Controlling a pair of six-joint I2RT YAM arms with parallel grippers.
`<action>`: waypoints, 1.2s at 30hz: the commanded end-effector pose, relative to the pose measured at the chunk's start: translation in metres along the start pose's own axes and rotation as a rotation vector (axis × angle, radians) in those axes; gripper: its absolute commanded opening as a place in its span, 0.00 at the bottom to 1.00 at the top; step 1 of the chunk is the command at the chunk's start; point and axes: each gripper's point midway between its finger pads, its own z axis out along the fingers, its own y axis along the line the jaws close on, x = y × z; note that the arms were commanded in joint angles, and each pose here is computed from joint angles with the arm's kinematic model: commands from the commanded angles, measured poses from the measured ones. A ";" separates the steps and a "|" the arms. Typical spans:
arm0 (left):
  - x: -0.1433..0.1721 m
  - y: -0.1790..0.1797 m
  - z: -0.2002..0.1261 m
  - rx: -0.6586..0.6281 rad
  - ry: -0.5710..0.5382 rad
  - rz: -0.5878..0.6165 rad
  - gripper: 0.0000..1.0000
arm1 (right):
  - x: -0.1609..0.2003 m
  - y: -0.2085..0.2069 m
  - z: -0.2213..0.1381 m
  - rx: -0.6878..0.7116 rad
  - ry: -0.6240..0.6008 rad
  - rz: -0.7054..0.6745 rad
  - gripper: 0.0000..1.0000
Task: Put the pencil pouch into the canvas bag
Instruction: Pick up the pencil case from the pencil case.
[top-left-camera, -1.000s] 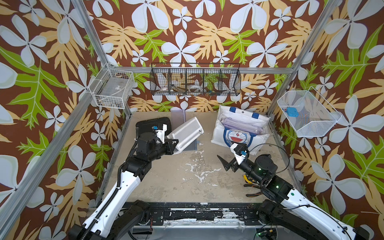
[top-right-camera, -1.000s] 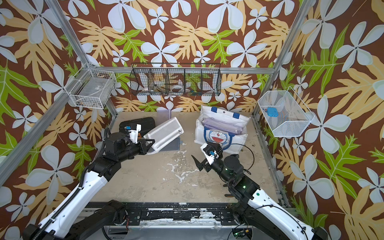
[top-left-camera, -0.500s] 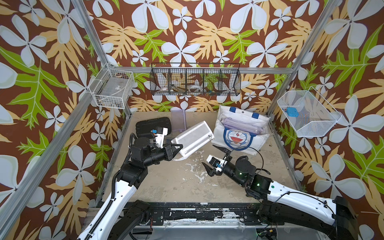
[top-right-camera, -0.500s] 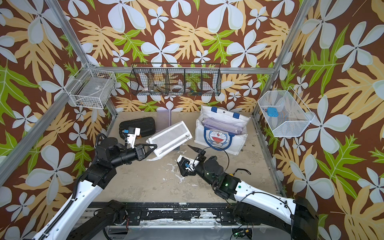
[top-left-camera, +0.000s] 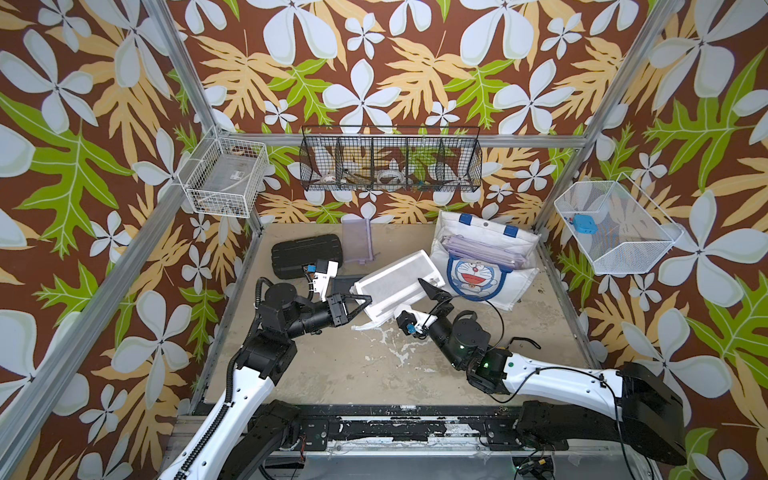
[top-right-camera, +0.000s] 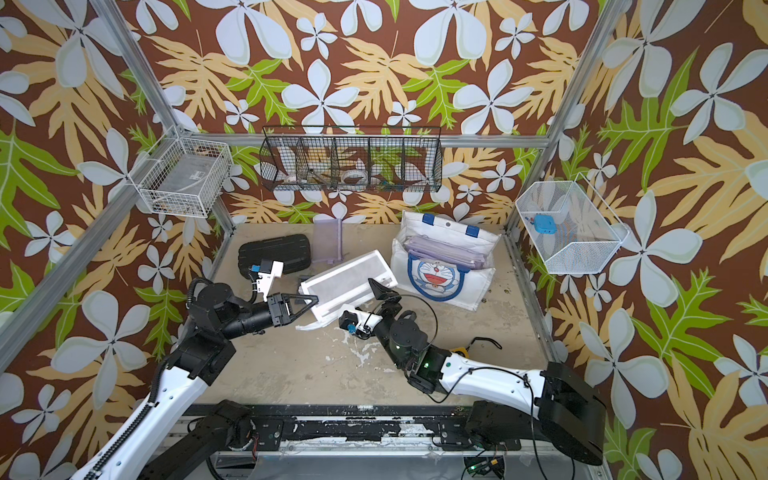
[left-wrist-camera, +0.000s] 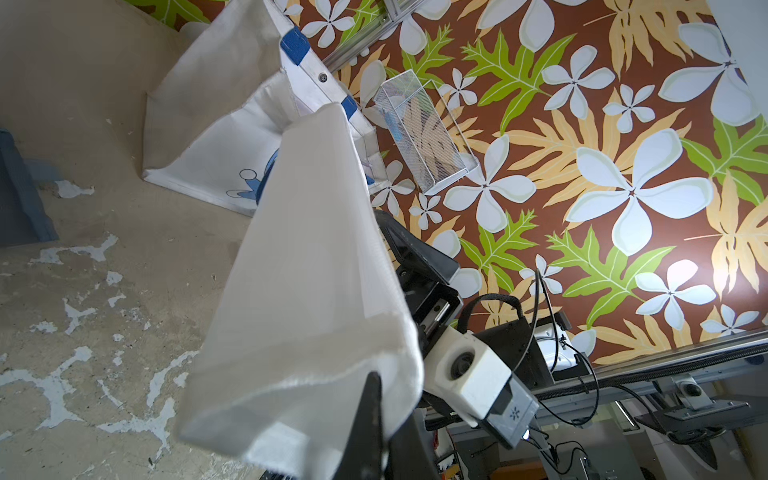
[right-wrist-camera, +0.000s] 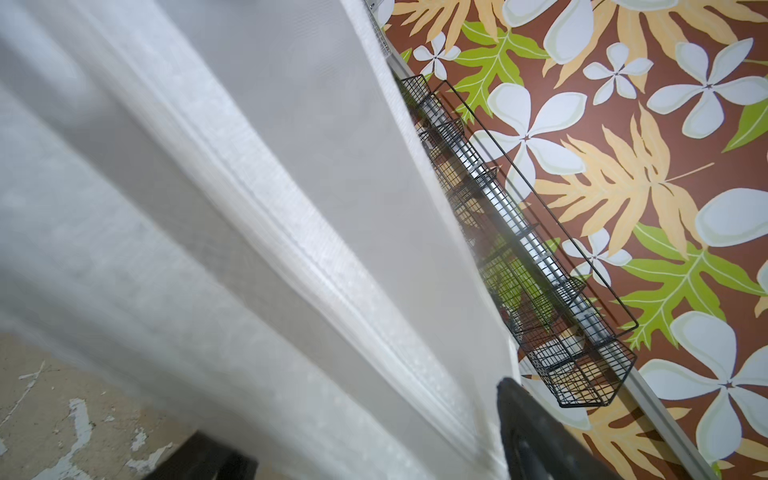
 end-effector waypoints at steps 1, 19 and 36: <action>0.000 -0.007 0.000 0.035 -0.003 0.009 0.00 | -0.008 -0.009 0.001 0.051 -0.012 -0.017 0.79; 0.006 0.005 -0.002 0.034 -0.026 -0.036 0.11 | -0.013 -0.013 -0.007 0.051 0.025 -0.041 0.12; -0.018 -0.008 -0.019 -0.048 -0.125 0.162 1.00 | 0.005 -0.096 -0.031 0.151 0.091 0.091 0.04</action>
